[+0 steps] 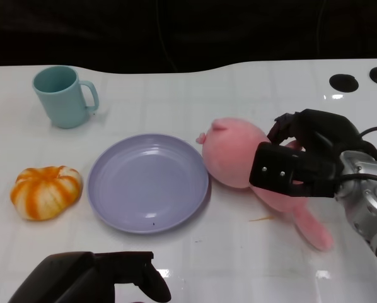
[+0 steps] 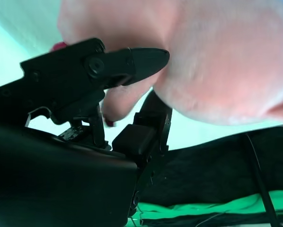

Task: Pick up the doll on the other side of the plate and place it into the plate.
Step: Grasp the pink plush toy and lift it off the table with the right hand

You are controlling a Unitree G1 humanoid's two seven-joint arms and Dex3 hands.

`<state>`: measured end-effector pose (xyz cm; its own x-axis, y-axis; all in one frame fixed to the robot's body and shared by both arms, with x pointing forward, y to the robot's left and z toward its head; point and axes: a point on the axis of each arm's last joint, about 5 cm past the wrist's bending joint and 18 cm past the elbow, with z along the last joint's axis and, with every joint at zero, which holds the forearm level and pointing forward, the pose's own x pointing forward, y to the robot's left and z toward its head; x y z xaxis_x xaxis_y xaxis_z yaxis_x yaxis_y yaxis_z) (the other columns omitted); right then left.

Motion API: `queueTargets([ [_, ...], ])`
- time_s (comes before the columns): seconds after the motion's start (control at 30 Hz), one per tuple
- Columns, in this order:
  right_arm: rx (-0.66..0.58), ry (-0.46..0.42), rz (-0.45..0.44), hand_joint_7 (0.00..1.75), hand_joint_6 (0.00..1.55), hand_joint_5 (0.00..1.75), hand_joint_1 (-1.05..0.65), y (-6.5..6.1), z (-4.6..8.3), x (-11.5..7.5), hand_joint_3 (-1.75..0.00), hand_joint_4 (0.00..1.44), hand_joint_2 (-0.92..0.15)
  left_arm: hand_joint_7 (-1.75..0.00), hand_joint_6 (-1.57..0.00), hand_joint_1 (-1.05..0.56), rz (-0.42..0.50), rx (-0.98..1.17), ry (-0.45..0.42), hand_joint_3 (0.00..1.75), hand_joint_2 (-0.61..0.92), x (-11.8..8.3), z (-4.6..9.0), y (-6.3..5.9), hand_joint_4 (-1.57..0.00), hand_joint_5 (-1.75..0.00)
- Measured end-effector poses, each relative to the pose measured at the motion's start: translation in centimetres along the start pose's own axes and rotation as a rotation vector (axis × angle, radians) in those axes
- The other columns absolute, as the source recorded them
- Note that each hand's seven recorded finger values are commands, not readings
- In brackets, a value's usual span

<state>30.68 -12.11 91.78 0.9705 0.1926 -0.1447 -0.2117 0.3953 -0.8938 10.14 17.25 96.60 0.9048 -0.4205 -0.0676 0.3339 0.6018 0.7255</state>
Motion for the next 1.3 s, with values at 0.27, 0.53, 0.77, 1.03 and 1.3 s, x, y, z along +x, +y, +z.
queueTargets([
  [0.27, 0.068, -0.006, -0.053, 1.72, 0.68, 1.75, -0.23, 0.2, -1.0, -0.8, -1.02, 0.90, -0.52, -0.90, -0.72, -0.22, 0.003, 0.002, -0.001, 0.38, 0.92, 0.0, 0.0, 0.1, -0.64, -1.64],
  [0.53, 0.113, -0.038, -0.099, 1.75, 0.71, 1.75, -0.20, 0.0, -0.9, -1.2, -1.11, 0.94, -0.47, -0.88, -0.73, -0.21, -0.004, -0.001, -0.002, 0.38, 0.92, 0.0, -0.1, 0.2, -0.63, -1.64],
  [0.77, 0.148, -0.062, -0.135, 1.75, 0.74, 1.75, -0.18, -0.1, -0.8, -1.6, -1.24, 0.96, -0.40, -0.87, -0.73, -0.21, -0.004, 0.001, -0.003, 0.39, 0.92, 0.0, -0.1, 0.2, -0.62, -1.64],
  [1.03, 0.176, -0.095, -0.182, 1.75, 0.77, 1.75, -0.14, -0.8, -0.6, -1.9, -1.30, 0.96, -0.36, -0.88, -0.73, -0.21, -0.005, 0.001, -0.003, 0.40, 0.92, 0.0, -0.1, 0.2, -0.62, -1.63],
  [1.3, 0.220, -0.136, -0.204, 1.75, 0.79, 1.75, -0.12, -1.3, -0.1, -2.0, -1.43, 0.98, -0.30, -0.88, -0.72, -0.21, -0.005, 0.002, -0.003, 0.40, 0.92, 0.0, -0.1, 0.2, -0.62, -1.62],
])
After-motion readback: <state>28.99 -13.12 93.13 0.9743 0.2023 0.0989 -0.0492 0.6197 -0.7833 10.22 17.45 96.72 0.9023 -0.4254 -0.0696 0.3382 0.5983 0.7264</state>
